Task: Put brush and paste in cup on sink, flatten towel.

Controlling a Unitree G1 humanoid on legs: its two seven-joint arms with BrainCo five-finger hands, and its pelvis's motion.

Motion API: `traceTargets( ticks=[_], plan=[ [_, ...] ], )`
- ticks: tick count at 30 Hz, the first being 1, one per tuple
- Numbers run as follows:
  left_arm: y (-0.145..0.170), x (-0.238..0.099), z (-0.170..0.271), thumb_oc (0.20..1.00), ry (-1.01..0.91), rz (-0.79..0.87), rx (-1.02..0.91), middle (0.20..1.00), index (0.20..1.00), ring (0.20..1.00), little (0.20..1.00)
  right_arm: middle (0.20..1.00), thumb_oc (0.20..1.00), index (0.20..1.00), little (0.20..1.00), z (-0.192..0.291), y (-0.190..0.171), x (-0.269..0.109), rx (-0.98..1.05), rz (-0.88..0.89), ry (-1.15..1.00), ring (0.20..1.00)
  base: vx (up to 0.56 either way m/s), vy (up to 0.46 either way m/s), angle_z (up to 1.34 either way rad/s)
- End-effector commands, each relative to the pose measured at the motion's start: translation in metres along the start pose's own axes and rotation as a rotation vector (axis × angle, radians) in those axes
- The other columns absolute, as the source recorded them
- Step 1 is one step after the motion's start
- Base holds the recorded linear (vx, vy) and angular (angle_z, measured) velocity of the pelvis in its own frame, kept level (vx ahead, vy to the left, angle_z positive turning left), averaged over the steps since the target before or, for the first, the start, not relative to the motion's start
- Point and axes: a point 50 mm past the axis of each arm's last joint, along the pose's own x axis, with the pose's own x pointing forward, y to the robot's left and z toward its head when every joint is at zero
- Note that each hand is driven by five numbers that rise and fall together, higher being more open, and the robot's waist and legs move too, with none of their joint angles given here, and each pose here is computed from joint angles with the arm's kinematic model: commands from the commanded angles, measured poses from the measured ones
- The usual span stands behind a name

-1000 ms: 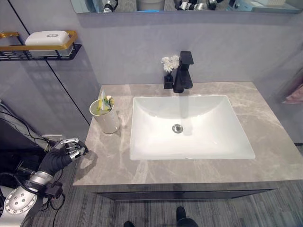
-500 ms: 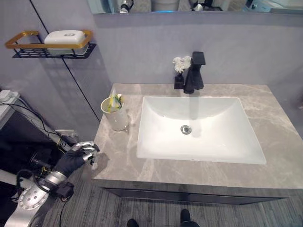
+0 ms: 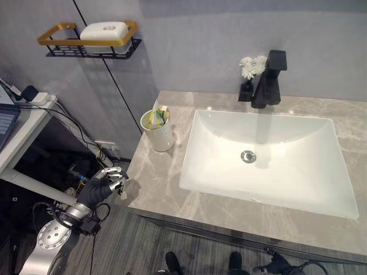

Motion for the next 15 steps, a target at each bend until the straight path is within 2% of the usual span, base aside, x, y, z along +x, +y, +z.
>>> traceTargets(
  ticks=[1, 8, 13, 15],
  plan=[
    [0.01, 0.02, 0.028, 0.2, -0.154, 0.032, 0.082, 0.2, 0.2, 0.2, 0.2, 1.0, 1.0, 1.0, 1.0, 0.005, -0.001, 0.004, 0.022, -0.028, 0.006, 1.0, -0.03, -0.02, 0.0],
    [0.005, 0.036, 0.033, 0.2, -0.2, 0.031, 0.082, 0.2, 0.2, 0.2, 0.2, 1.0, 1.0, 1.0, 1.0, 0.019, 0.001, 0.006, -0.088, -0.007, -0.048, 1.0, -0.03, -0.028, -0.01],
    [0.0, 0.046, 0.033, 0.2, -0.218, 0.019, 0.073, 0.2, 0.2, 0.2, 0.2, 1.0, 1.0, 1.0, 1.0, 0.023, -0.002, 0.007, -0.086, -0.021, -0.057, 1.0, 0.04, -0.016, -0.01],
    [-0.002, 0.05, 0.034, 0.2, -0.227, 0.024, 0.076, 0.2, 0.2, 0.2, 0.2, 1.0, 1.0, 1.0, 1.0, 0.021, -0.006, 0.006, -0.015, -0.051, -0.055, 1.0, -0.01, -0.036, -0.01]
  ],
)
